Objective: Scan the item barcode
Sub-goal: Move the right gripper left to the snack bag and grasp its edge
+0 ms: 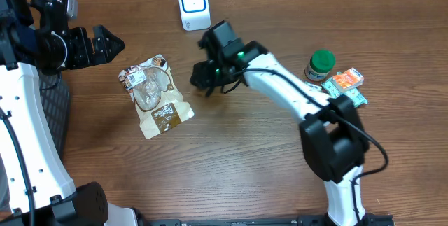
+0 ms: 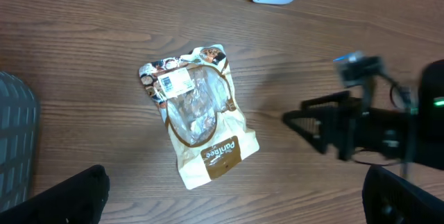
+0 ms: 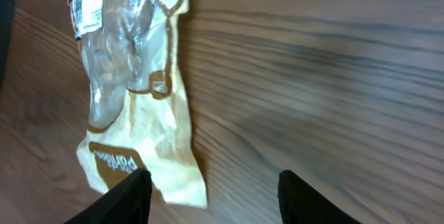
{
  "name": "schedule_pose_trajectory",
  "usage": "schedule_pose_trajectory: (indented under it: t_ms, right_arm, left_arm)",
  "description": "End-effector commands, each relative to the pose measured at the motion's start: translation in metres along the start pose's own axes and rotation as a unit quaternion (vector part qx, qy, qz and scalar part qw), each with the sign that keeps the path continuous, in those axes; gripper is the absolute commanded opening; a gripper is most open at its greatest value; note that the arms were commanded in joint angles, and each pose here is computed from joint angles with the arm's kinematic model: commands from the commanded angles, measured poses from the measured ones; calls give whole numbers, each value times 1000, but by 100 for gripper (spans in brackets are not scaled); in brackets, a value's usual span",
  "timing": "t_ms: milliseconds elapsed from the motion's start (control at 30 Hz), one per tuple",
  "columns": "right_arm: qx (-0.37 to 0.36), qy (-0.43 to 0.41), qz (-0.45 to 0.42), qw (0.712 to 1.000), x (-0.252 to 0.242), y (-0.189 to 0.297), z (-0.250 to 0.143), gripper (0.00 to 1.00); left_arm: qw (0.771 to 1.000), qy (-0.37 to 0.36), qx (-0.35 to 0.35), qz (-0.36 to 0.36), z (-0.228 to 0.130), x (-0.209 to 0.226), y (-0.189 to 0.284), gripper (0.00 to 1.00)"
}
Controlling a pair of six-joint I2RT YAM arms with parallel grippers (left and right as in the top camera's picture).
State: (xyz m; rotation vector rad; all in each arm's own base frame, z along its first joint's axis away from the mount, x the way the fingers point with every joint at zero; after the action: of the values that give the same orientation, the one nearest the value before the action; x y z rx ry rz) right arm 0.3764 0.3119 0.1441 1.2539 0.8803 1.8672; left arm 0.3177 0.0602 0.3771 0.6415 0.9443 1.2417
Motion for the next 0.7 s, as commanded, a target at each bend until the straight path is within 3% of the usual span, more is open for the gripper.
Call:
schedule_pose_trajectory:
  t_ms: [0,433,567,667]
  right_arm:
    - [3,14,11,1000,9,-16,-5,56]
    - [5,37,16,999,6,-49,-10,56]
    - [5,39,28,999,9,-49,-9,56]
    - [-7,46,42,998,14,-52,-6,51]
  left_arm:
    - [1000,-14,-12,-2,1,-3,7,100]
    - [999,-26,-46,2,13,-2,8,100]
    - [999,20,-39,-12,10,-4,7,100]
    - [999,20,-34,-9,9,-4,7,100]
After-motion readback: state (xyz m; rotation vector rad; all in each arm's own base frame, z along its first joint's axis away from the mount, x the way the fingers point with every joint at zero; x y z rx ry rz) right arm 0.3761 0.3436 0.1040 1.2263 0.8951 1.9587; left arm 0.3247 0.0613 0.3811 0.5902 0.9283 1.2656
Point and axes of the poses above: each gripper's point midway between its finger pads, its own y axis back along the fingers, its own x axis along the line the jaws close on, z = x × y, the point moved 8 cm from there along y, back along the fingers, and after that the axes turned 7 degrees about -y, right-handed, at the moved point
